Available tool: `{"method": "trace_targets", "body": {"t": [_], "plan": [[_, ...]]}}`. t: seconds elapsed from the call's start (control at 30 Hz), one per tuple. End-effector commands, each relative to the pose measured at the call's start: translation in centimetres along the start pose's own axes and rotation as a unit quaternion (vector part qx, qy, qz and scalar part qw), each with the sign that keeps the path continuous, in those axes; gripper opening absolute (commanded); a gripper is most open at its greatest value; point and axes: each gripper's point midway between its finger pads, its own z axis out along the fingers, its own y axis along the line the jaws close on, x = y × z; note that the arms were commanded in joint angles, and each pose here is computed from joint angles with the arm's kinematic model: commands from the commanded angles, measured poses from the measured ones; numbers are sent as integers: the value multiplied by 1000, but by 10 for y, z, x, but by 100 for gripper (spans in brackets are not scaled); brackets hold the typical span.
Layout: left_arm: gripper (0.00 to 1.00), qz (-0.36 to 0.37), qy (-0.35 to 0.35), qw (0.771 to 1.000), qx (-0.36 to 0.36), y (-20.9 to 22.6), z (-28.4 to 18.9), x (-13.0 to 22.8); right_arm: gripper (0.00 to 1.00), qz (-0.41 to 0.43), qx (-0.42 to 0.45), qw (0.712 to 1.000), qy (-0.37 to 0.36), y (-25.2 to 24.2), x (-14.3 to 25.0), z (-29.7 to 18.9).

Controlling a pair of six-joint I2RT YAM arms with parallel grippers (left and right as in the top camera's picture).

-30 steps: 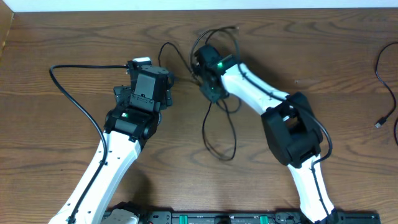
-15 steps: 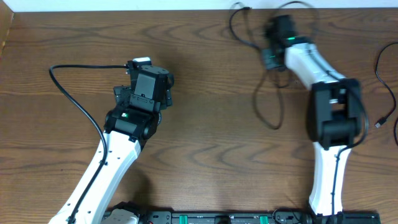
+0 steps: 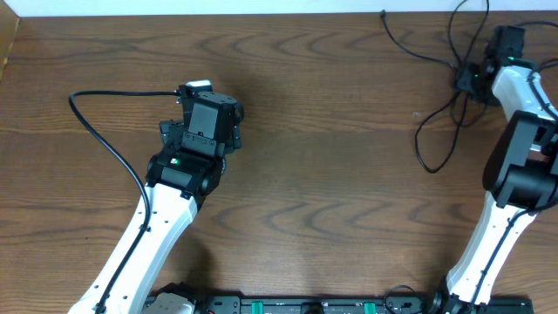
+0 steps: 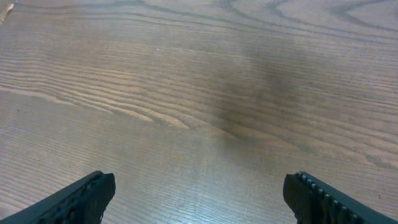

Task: Untangle cables

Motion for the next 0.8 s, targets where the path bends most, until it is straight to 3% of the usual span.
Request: {"method": "trace_targets", "body": {"t": [0.0,0.1,0.13,0.17,0.37,0.5,0.77], "plan": [[92,2,-4,1000,-12,3,0,-3,78,69,-21,997,40,1,21,17],[91,2,-4,1000,-12,3,0,-3,85,98,-67,992,40,19,10,9],[91,2,-4,1000,-12,3,0,-3,96,106,-100,989,38,31,1,2],[92,2,-4,1000,-12,3,0,-3,99,106,-111,987,38,36,-2,-1],[92,2,-4,1000,-12,3,0,-3,99,70,-108,991,18,47,-43,-54],[91,2,-4,1000,-12,3,0,-3,99,27,-102,994,3,43,-70,-114],[91,2,-4,1000,-12,3,0,-3,99,-68,-91,993,44,35,-52,-186]]}}
